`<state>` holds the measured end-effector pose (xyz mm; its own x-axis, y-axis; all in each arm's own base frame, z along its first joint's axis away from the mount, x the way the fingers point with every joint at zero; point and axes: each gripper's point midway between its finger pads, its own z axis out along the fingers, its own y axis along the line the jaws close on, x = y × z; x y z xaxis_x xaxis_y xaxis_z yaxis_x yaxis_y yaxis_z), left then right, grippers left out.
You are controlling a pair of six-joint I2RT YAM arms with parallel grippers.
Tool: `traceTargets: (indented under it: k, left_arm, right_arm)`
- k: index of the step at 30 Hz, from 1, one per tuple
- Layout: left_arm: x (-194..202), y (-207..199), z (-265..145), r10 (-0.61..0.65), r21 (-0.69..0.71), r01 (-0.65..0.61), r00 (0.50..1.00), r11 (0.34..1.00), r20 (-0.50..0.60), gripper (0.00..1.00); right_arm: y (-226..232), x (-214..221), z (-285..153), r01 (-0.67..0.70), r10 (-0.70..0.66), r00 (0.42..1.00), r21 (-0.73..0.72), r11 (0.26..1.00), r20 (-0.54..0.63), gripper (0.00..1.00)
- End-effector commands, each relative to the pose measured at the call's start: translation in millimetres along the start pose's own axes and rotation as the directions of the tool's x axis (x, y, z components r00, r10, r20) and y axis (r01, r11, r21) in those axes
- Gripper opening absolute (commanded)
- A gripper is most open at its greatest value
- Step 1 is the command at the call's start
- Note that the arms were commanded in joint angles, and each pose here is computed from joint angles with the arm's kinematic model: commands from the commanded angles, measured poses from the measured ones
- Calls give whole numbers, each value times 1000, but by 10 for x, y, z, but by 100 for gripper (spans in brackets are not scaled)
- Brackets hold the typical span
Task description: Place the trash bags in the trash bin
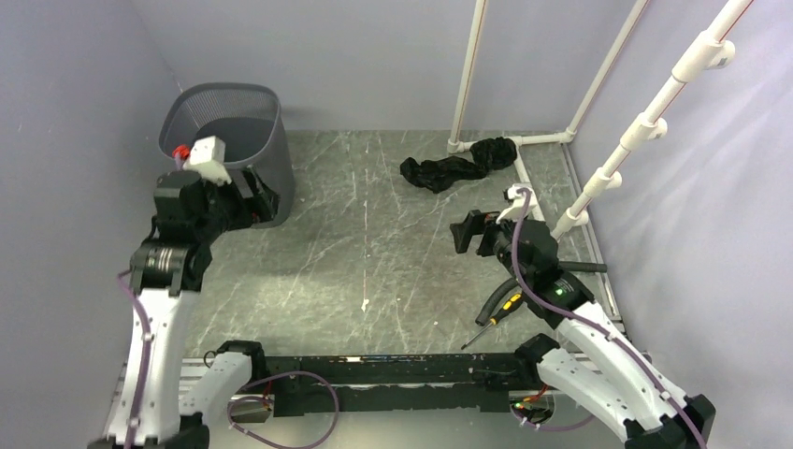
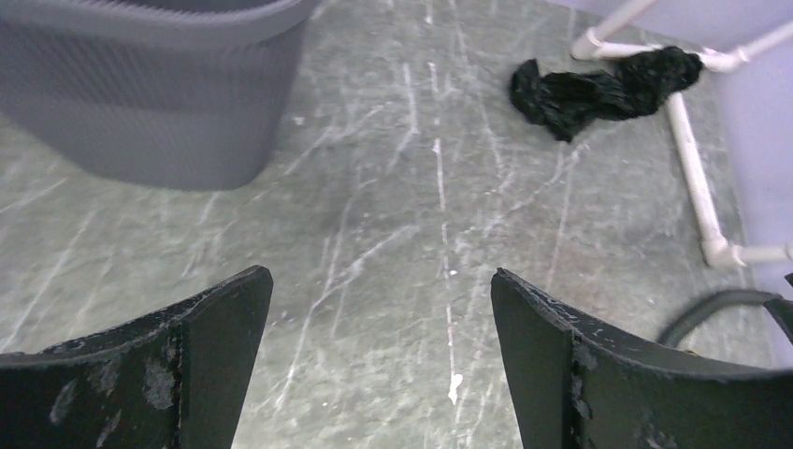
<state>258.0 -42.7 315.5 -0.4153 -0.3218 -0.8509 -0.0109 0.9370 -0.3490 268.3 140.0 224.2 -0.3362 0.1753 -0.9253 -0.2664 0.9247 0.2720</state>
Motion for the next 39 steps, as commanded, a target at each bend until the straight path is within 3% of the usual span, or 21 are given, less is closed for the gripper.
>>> traceTargets:
  k: [1,6,11,15,19,25,31,35,37,39]
  left_arm:
    - [-281,-437,286,115,221,-106,993,969,-27,93]
    - [-370,-229,793,176,121,-166,981,979,-82,93]
    - [-654,-464,1000,228,228,-221,974,948,-3,93]
    - [-603,-143,1276,232,69,-226,967,972,-101,93]
    - [-552,54,1517,226,-15,-229,968,973,-107,93]
    - [-528,157,1588,239,-51,-245,966,968,-101,93]
    - [-381,449,1767,235,-126,-258,957,958,-173,93]
    - [-258,215,1922,207,19,-207,957,978,-203,93]
    - [-157,-67,1961,186,161,-154,959,975,-212,93]
    - [-19,-354,1977,232,229,-183,951,956,-206,93]
  right_arm:
    - [196,-372,-191,42,-27,991,-109,993,132,100]
    - [206,-413,-212,14,-3,994,-100,995,109,100]
    - [165,-339,-198,26,-22,998,-74,997,57,100]
    - [109,-329,-161,8,-7,999,-34,999,45,100]
    - [151,-320,-115,-22,24,999,-45,999,33,100]
    - [119,-234,-19,-41,41,999,-7,999,-20,100]
    - [54,-144,55,-39,42,996,45,998,-75,100]
    - [72,-120,95,-54,58,995,42,998,-82,100]
    - [54,-109,121,-65,70,994,57,996,-83,100]
    - [28,-91,150,-76,83,993,79,994,-89,100]
